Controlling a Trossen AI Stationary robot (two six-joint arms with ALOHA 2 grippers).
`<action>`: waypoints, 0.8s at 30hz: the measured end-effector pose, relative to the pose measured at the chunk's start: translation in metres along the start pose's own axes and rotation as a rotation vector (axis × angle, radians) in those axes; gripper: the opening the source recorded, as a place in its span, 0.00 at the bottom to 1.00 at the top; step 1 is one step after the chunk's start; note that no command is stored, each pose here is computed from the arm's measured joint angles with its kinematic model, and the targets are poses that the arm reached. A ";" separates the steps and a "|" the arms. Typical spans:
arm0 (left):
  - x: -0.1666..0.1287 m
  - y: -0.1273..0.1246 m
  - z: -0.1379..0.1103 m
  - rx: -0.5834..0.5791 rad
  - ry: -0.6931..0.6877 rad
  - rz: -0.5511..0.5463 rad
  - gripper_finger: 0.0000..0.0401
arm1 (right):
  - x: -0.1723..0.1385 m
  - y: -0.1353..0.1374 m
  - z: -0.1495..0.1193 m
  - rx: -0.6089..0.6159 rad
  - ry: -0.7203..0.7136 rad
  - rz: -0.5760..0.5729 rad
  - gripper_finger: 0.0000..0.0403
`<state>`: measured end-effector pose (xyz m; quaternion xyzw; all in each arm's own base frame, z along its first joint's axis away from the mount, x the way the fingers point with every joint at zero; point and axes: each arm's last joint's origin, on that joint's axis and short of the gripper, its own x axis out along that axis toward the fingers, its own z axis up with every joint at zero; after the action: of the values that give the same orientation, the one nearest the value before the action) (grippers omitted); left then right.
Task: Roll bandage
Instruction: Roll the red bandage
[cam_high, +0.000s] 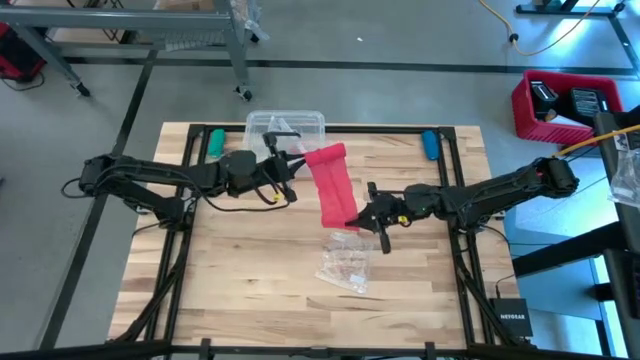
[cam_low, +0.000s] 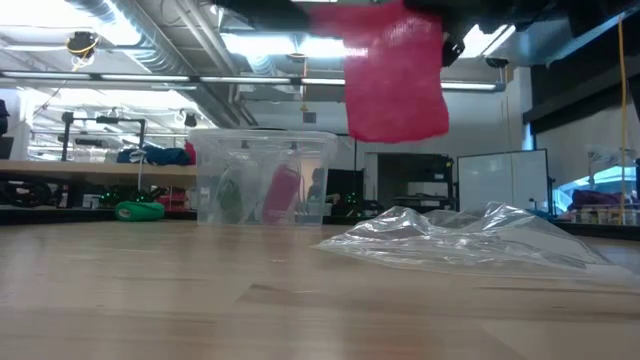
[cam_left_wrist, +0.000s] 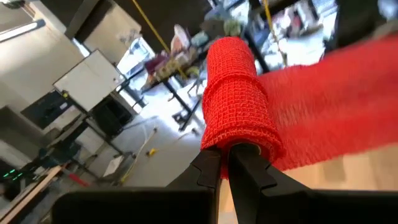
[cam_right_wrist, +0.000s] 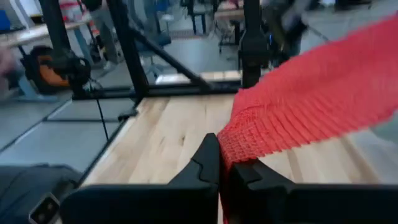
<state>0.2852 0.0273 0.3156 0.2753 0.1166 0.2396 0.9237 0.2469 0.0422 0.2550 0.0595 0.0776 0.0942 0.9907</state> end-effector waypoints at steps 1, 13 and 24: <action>0.002 -0.002 -0.002 0.011 0.013 0.003 0.03 | 0.000 0.002 0.002 0.000 -0.020 0.010 0.00; 0.009 -0.023 -0.009 0.113 0.072 -0.042 0.03 | 0.000 0.027 0.088 -0.034 -0.150 -0.013 0.00; 0.007 -0.055 -0.007 0.225 0.059 -0.128 0.03 | -0.008 -0.007 0.135 0.063 -0.251 -0.164 0.00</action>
<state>0.3098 -0.0060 0.2783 0.3618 0.1872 0.1738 0.8966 0.2625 0.0196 0.3877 0.0953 -0.0394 0.0023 0.9947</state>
